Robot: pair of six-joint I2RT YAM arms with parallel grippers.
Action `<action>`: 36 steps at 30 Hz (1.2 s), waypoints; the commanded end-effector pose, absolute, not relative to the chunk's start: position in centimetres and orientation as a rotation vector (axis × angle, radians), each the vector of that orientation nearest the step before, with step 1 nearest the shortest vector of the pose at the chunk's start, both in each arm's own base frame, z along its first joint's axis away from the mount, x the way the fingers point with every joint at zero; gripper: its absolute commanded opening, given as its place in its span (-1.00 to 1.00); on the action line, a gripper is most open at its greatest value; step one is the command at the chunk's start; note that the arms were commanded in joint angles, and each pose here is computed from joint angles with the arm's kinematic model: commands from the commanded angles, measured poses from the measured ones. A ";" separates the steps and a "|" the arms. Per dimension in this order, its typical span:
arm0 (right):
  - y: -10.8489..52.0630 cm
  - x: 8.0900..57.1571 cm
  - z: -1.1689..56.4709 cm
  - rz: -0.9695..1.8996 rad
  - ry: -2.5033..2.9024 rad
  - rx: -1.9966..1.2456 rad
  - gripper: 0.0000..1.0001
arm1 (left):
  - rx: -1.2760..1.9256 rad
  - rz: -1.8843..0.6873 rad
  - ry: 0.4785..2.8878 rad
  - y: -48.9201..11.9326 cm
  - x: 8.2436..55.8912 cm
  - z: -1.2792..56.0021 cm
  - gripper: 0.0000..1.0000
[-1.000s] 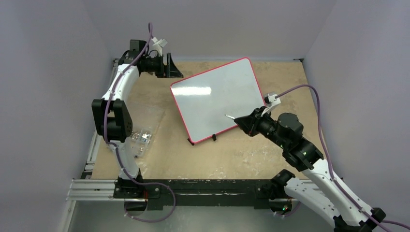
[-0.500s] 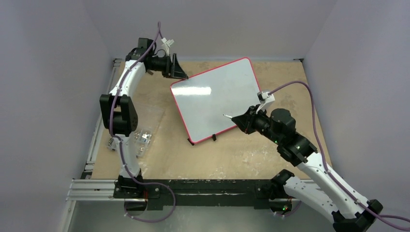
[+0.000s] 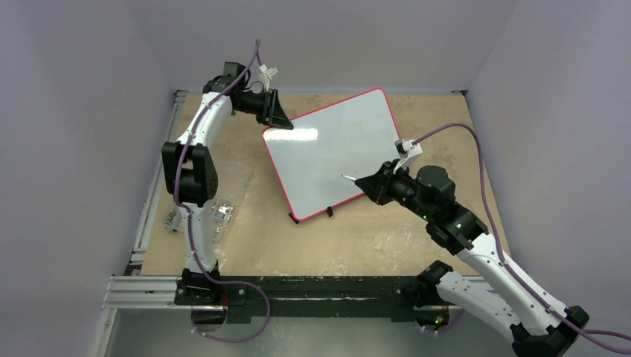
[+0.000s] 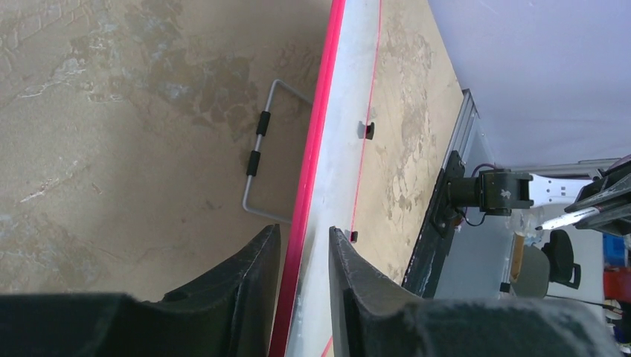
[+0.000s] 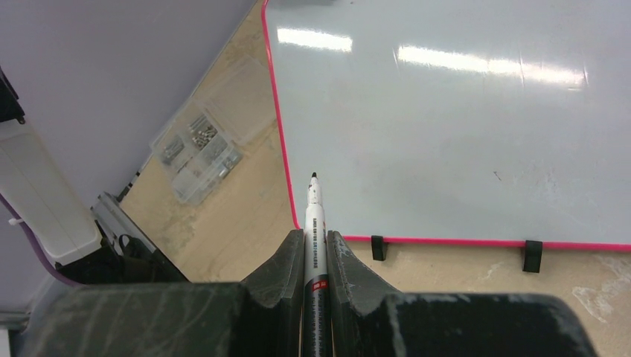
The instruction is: Write a sentence on the whiteboard
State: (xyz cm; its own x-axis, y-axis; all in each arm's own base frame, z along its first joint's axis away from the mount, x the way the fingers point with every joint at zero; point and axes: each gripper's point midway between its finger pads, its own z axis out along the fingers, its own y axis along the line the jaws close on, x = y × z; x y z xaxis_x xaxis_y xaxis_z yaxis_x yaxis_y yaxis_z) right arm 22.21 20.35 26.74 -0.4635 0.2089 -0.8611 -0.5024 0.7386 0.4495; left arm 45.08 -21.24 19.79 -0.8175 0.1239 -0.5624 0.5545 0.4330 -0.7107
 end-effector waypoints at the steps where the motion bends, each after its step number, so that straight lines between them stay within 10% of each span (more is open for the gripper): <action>1: 20.8 22.4 30.1 0.874 1.780 -0.247 -1.00 | 0.651 -1.361 2.193 -21.6 44.9 21.4 -0.44; 26: 20.9 22.2 30.6 0.898 1.779 -0.236 -1.00 | 0.677 -1.416 2.188 -22.4 44.3 21.1 -0.38; 32: 20.8 22.2 30.5 0.898 1.782 -0.229 -1.00 | 0.703 -1.417 2.180 -23.0 43.8 21.5 -0.95; 36: 20.8 22.1 30.4 0.901 1.782 -0.222 -1.00 | 0.745 -1.390 2.155 -23.3 43.2 22.5 -1.00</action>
